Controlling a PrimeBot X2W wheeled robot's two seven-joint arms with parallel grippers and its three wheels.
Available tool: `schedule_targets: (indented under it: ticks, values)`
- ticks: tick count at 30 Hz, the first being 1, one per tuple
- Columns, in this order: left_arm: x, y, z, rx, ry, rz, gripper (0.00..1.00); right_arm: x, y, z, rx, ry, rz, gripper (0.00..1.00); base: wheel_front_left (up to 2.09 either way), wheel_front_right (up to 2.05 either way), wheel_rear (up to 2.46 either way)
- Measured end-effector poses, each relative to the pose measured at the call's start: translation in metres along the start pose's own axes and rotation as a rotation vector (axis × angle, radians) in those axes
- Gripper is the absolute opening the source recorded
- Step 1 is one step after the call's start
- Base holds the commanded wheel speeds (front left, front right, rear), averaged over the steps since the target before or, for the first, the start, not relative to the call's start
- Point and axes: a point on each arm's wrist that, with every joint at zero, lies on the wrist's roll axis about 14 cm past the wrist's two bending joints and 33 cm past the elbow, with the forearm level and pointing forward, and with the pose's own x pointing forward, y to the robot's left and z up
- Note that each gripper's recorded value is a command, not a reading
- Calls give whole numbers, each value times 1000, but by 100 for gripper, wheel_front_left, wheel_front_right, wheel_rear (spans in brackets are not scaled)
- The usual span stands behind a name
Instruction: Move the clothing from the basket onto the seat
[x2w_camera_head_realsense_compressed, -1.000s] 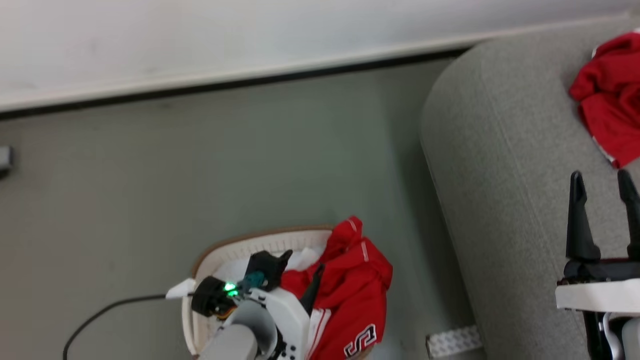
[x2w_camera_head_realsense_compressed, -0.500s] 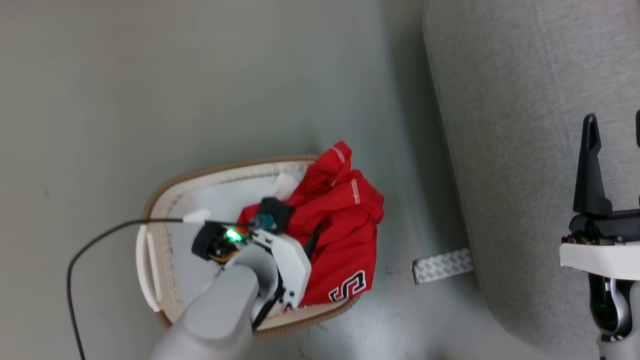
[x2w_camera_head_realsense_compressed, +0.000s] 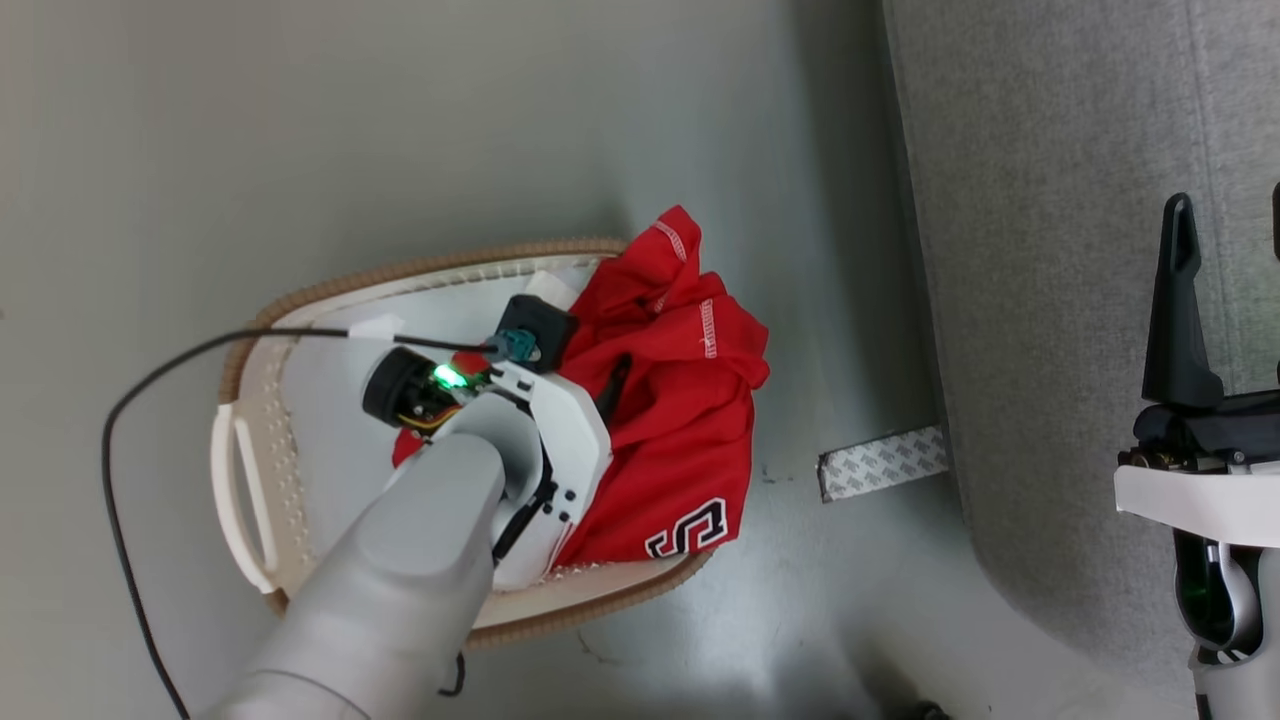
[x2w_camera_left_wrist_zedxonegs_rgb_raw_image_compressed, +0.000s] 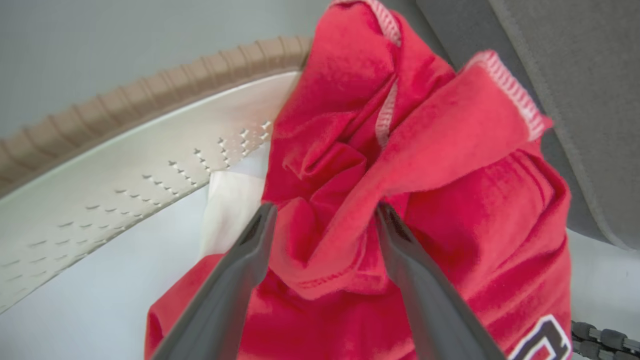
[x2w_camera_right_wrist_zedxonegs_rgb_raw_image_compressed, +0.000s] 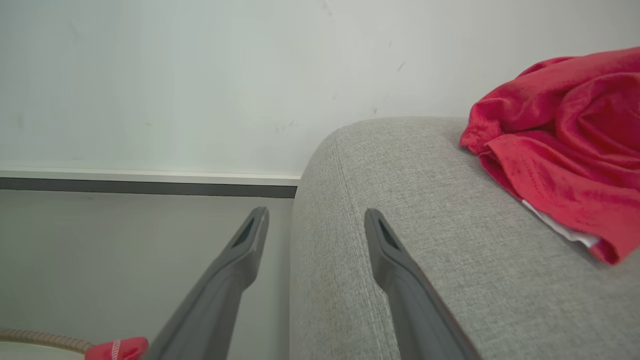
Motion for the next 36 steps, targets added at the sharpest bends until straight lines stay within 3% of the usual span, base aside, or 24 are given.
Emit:
schedule_targets:
  ticks: [10, 11, 12, 13, 18, 25, 36]
  values:
    - [19, -26, -21, -1, 58, -106, 98, 2, -4, -17, -11, 36, -8, 100, 0, 0, 0]
    - [19, -29, -20, 15, 51, -118, 51, 2, -4, -18, -11, 37, -9, 100, 0, 0, 0]
    - [20, -31, -18, 30, 37, -128, 20, 2, -4, -18, -12, 38, -9, 100, 0, 0, 0]
    - [20, -34, -14, 40, 23, -138, 0, 2, -4, -18, -12, 37, -8, 100, 0, 0, 0]
    - [15, -38, 9, 14, -86, -149, 0, 4, -5, -11, -11, 21, -9, 100, 0, 0, 0]
    - [-13, -24, 52, -28, -225, -75, 0, 1, 1, 17, 16, -42, 1, 100, 0, 0, 0]
    - [-103, -32, 113, -71, -462, 56, 0, -39, 1, 68, 56, -128, -4, 100, 0, 0, 0]
